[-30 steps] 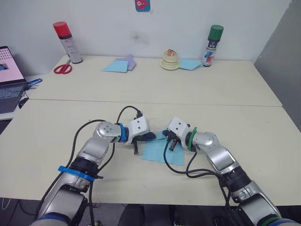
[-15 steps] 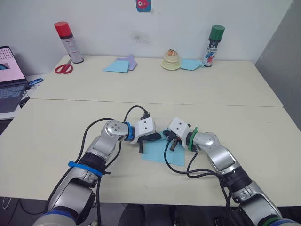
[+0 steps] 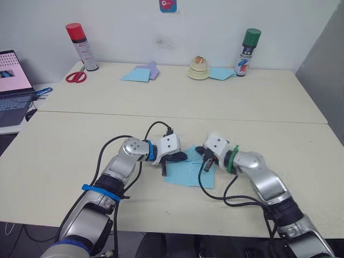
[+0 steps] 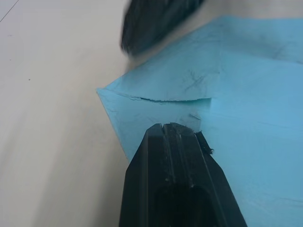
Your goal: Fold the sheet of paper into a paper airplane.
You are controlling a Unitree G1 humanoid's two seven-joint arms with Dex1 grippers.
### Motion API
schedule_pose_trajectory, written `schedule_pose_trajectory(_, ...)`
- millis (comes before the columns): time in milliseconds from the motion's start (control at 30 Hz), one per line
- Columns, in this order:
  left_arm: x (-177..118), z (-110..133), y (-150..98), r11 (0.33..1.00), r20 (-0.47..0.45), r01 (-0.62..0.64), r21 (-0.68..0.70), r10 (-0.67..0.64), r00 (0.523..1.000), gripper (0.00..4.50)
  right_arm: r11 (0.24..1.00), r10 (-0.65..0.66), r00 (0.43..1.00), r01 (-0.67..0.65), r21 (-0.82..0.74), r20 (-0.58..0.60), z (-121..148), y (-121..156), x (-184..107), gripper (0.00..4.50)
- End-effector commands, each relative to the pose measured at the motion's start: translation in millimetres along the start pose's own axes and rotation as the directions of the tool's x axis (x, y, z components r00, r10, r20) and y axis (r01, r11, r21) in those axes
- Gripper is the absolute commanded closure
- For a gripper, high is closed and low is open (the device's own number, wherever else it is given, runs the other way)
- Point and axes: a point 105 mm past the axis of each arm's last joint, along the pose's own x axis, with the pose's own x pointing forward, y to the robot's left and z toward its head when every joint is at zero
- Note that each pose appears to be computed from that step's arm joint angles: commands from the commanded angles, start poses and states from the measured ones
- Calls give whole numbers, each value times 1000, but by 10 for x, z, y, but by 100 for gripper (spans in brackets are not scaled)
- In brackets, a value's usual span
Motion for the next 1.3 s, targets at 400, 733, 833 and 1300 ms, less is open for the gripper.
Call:
schedule_pose_trajectory(400, 63, -287, -193, 997, -98, 64, -44, -68, 993, 449, 989, 132, 951, -145, -26, -281, -582, 48, -541, 450)
schedule_pose_trajectory(733, 46, -291, -179, 997, -97, 52, -48, -57, 994, 449, 967, 234, 950, -250, -50, -207, -508, 220, -306, 450)
schedule_pose_trajectory(833, 33, -281, -176, 998, -92, 46, -49, -50, 994, 449, 968, 241, 962, -248, -41, -129, -348, 230, -268, 450)
schedule_pose_trajectory(1300, -149, 240, -45, 998, 75, 13, -68, -8, 997, 449, 976, 219, 976, -219, 21, -7, -60, 184, -215, 450)
